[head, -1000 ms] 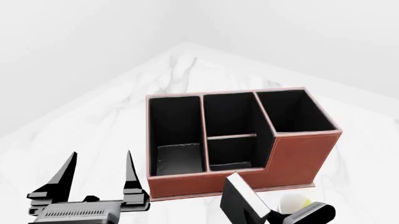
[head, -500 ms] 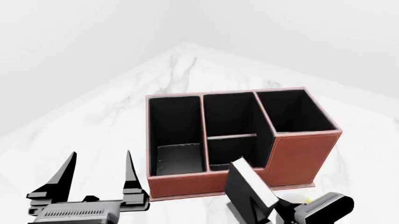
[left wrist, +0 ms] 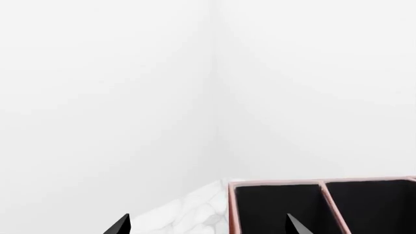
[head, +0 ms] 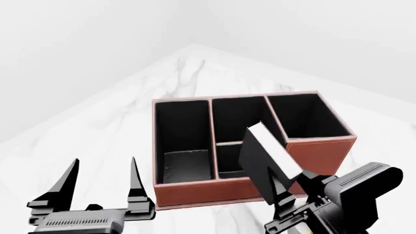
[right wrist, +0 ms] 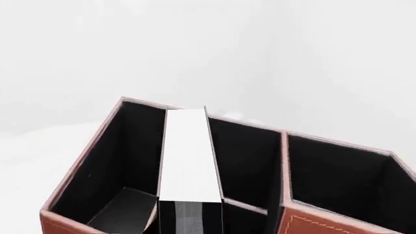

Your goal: Pick up the book and place it in the right compartment of the caddy.

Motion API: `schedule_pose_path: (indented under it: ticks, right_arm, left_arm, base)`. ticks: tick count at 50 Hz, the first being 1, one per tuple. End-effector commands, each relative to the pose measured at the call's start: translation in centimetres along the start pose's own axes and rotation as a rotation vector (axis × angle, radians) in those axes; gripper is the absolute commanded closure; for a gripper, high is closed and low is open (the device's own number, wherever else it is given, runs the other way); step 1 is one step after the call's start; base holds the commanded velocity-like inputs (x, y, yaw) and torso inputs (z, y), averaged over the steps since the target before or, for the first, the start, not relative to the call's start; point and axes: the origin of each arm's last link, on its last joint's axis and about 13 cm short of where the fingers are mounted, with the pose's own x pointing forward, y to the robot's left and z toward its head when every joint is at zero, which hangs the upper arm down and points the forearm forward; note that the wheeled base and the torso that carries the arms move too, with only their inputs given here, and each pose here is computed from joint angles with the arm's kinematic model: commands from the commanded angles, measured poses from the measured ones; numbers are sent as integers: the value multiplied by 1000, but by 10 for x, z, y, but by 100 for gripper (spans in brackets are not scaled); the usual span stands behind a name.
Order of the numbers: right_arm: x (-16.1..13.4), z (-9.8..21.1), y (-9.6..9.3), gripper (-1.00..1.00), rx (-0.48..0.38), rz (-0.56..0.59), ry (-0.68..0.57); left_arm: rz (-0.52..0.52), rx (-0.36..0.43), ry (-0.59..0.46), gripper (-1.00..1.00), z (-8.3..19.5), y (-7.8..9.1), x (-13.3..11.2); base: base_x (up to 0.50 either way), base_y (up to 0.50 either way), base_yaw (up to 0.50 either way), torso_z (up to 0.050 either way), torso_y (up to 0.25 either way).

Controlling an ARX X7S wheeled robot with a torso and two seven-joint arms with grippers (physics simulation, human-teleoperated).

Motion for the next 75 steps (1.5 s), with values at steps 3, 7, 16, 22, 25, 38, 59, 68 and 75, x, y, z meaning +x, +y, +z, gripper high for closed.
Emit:
schedule_pose_path:
  ticks: [3, 7, 16, 22, 25, 38, 59, 68, 75]
  right_arm:
    - [5, 45, -5, 100, -62, -20, -111]
    - [7, 57, -8, 100, -55, -38, -135]
    - [12, 73, -10, 100, -53, -51, -161]
    - [16, 86, -15, 100, -44, -81, -187]
    - [16, 86, -15, 100, -44, -81, -187]
    - [29, 107, -24, 100, -42, -125, -218]
    - [60, 137, -51, 100, 1, -309, -176]
    - [66, 136, -58, 100, -4, -361, -162]
    - [71, 133, -62, 100, -7, -377, -140]
  left_arm:
    - [0, 0, 0, -100, 1, 0, 0]
    - [0, 1, 2, -100, 0, 0, 0]
    - [1, 2, 1, -100, 1, 0, 0]
    - [1, 2, 2, -100, 1, 0, 0]
    - [1, 2, 2, -100, 1, 0, 0]
    - [1, 3, 4, -100, 0, 0, 0]
    - [8, 10, 14, -100, -4, -1, 2]
    - [9, 12, 14, -100, -3, -1, 2]
    - [9, 13, 15, -100, -3, -1, 1]
  base:
    - [0, 0, 0, 0, 0]
    - [0, 0, 0, 0, 3]
    - [0, 0, 0, 0, 1]
    - [0, 0, 0, 0, 0]
    - [0, 0, 0, 0, 3]
    - [0, 0, 0, 0, 1]
    - [0, 0, 0, 0, 1]
    - [0, 0, 0, 0, 1]
    - [0, 0, 0, 0, 1]
